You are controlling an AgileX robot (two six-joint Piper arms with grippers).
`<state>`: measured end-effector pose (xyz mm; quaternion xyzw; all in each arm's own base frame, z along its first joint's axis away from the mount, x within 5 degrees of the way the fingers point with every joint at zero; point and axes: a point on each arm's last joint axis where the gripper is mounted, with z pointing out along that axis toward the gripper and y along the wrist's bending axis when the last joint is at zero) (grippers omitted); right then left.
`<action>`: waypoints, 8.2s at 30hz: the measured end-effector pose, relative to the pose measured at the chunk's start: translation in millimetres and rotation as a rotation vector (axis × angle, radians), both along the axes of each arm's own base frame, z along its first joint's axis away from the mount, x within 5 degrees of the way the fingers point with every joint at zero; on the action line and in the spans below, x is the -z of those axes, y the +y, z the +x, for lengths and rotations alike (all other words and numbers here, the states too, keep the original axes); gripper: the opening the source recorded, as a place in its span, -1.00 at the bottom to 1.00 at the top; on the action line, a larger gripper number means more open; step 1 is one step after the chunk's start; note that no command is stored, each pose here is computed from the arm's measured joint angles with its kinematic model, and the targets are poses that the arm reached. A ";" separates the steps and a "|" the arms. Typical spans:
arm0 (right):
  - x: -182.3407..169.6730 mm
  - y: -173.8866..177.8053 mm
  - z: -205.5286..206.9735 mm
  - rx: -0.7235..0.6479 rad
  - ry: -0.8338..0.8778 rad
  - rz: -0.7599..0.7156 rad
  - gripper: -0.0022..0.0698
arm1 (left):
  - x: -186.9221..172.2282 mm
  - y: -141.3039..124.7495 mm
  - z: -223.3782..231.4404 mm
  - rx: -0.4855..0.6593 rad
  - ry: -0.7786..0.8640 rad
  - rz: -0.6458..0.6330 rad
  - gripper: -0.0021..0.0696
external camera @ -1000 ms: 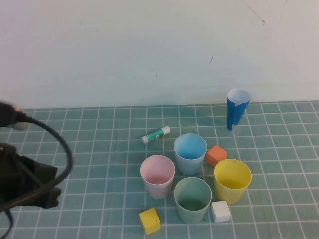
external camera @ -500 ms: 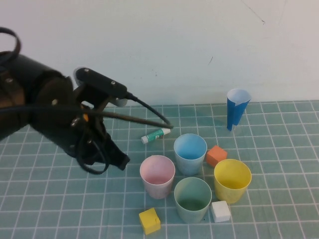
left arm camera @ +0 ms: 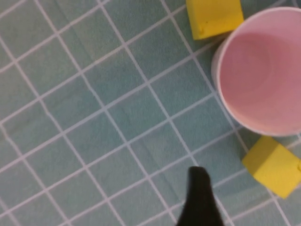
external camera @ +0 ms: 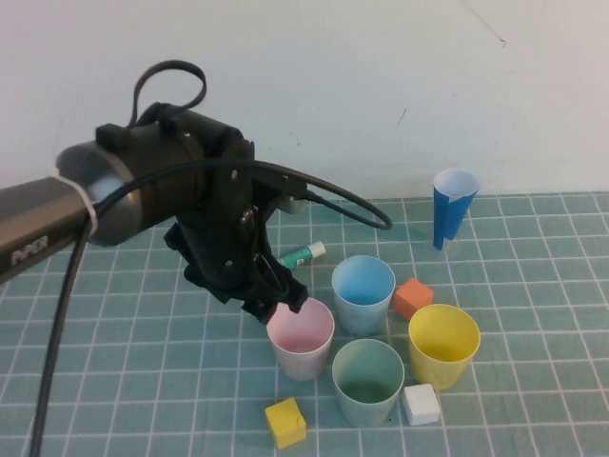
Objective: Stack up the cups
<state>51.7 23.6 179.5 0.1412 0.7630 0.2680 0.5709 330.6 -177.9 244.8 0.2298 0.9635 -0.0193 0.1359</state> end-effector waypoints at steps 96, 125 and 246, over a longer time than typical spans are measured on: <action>6.1 6.7 -3.6 -0.104 0.042 -0.099 -0.95 | 23.4 -60.4 79.6 -0.021 -0.133 -0.216 -0.08; -120.0 16.6 100.7 -0.657 0.345 -0.592 -0.95 | -41.5 35.6 -80.4 0.024 -0.157 -0.139 -0.94; -33.5 173.1 334.8 -0.807 0.675 -0.724 0.00 | -13.4 68.9 -146.2 -0.020 -0.208 -0.236 -0.94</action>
